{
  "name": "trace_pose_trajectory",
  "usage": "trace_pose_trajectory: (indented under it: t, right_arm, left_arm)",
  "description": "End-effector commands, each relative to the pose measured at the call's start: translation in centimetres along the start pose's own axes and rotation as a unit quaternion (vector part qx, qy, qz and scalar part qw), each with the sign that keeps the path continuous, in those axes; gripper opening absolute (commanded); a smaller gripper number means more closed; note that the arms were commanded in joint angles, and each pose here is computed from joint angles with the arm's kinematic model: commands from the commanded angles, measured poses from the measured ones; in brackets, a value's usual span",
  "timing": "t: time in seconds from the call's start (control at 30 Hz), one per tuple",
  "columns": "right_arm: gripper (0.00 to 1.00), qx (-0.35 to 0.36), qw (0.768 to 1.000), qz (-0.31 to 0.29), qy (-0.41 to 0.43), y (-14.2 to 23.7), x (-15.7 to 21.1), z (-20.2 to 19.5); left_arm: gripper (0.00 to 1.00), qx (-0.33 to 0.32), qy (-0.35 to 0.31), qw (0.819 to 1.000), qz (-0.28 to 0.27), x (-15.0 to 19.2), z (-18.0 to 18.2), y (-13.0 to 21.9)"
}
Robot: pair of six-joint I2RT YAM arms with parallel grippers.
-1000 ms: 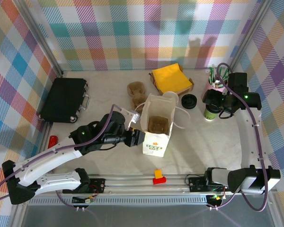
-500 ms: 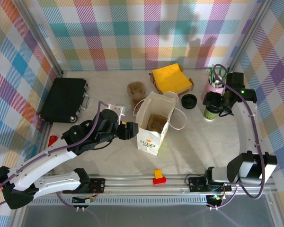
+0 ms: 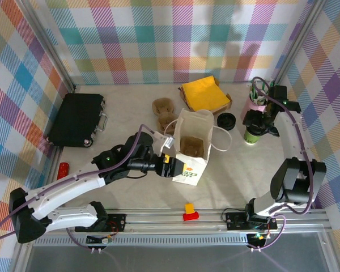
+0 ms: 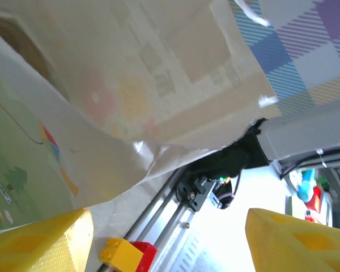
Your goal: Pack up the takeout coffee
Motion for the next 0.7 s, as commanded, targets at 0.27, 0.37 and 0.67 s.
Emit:
trace_pose_trajectory:
  t: [0.27,0.37,0.67]
  right_arm:
    - [0.99,0.025,0.999,-0.011,0.017,-0.6,-2.4,0.2]
    - [0.99,0.037,0.999,-0.006,0.020,-1.3,-2.5,0.0]
    - [0.97,0.042,0.998,0.039,0.030,-3.0,-2.6,0.3]
  left_arm:
    - [0.70,-0.053,-0.058,0.996,-0.046,-0.4,-1.1,5.3]
    - [0.70,-0.085,-0.067,0.992,-0.061,-0.3,-0.9,7.1]
    - [0.71,-0.130,-0.093,0.985,-0.070,-0.2,-0.8,10.1]
Point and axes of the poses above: each hand's point on the last joint's axis, 136 mm out from that joint toward the fingers, its own y axis back along the fingers, its own z axis along the line the jaws close on, x = y × z, the point moved 6 cm from there along y, back along the fingers, and after that the axes turned 11 degrees about -y, right-handed, at the moved point
